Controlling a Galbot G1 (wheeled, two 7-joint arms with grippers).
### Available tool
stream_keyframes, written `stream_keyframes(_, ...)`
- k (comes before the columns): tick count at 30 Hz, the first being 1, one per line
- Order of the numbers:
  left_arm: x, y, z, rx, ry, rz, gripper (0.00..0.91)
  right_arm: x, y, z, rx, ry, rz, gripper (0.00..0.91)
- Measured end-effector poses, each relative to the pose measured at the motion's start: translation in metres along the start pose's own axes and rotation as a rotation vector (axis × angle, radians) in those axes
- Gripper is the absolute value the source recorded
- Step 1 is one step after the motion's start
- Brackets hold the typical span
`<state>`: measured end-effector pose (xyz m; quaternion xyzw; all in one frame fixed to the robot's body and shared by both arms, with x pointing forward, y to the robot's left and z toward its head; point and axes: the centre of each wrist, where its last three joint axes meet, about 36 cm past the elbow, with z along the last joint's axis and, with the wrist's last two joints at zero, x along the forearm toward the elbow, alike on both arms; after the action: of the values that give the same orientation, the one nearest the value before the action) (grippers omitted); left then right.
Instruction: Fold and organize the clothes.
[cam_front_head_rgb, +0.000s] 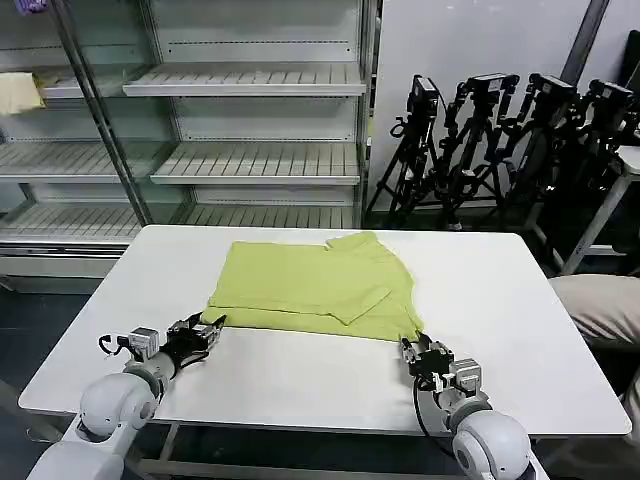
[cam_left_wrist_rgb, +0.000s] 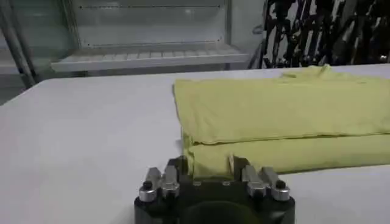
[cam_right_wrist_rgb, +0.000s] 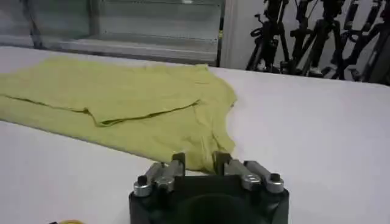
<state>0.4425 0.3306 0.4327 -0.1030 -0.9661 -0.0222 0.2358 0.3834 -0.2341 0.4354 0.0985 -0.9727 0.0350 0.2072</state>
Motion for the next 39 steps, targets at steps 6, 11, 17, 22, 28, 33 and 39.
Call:
stream_keyframes(6, 0.003, -0.001, 0.002, -0.005, 0.010, 0.001, 0.010, 0.001, -0.003, 0.003, -0.011, 0.013, -0.011, 0.000)
stream_keyframes(11, 0.013, -0.003, 0.004, -0.011, 0.015, -0.009, 0.010, 0.013, -0.006, 0.005, -0.002, 0.020, -0.017, 0.000)
stream_keyframes(17, 0.044, -0.013, 0.018, -0.010, 0.027, -0.011, 0.010, 0.045, -0.012, 0.011, 0.018, 0.028, -0.016, 0.000)
stream_keyframes(22, 0.079, -0.025, 0.029, -0.006, 0.045, -0.015, 0.010, 0.077, -0.013, 0.015, 0.036, 0.021, -0.006, 0.000)
stream_keyframes(28, 0.119, -0.036, 0.036, -0.017, 0.068, -0.024, 0.907, 0.114, -0.007, 0.017, 0.065, 0.028, -0.002, 0.907)
stream_keyframes(33, 0.145, -0.041, 0.032, -0.035, 0.066, -0.038, 0.907, 0.141, -0.005, 0.009, 0.089, 0.022, 0.001, 0.907)
stream_keyframes(39, 0.161, -0.043, 0.010, -0.072, 0.002, -0.040, 0.907, 0.153, -0.004, -0.012, 0.113, -0.028, -0.001, 0.907)
